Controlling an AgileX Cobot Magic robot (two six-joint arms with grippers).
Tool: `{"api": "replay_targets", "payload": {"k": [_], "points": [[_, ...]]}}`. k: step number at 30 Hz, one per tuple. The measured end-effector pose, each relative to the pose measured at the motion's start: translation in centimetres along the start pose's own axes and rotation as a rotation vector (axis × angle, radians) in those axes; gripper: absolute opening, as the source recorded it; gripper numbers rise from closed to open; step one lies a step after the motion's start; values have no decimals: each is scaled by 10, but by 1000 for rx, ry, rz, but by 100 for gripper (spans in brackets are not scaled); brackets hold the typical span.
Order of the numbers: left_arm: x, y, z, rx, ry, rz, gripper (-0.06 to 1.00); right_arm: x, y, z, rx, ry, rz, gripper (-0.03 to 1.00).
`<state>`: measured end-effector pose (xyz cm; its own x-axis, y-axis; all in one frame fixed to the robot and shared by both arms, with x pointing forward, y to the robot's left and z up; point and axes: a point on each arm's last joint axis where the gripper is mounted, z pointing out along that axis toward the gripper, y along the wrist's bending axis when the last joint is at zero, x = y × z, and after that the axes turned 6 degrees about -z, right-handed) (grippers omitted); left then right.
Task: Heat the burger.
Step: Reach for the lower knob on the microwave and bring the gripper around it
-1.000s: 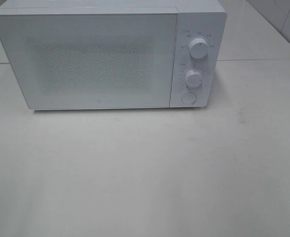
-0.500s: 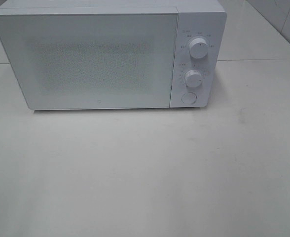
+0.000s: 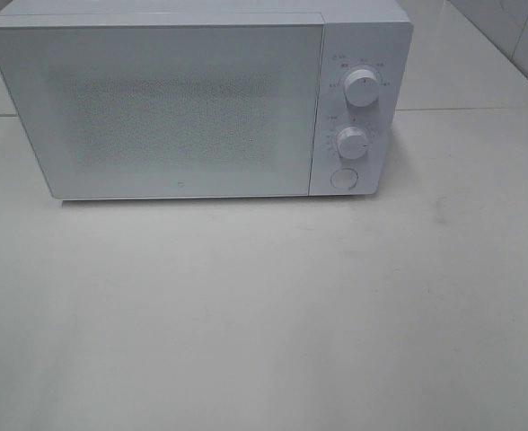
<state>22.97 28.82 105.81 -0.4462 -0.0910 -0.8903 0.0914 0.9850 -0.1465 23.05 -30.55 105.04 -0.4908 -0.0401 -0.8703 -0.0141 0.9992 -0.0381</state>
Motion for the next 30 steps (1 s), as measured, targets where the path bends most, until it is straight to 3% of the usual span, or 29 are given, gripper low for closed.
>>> {"api": "replay_targets", "payload": {"k": [19,30], "points": [[0,0,0,0,0,0,99,-4,0,-3,-1,-33,-1,73],[0,0,0,0,0,0,99,-36,2,23,-7,-15,-15,78]]}}
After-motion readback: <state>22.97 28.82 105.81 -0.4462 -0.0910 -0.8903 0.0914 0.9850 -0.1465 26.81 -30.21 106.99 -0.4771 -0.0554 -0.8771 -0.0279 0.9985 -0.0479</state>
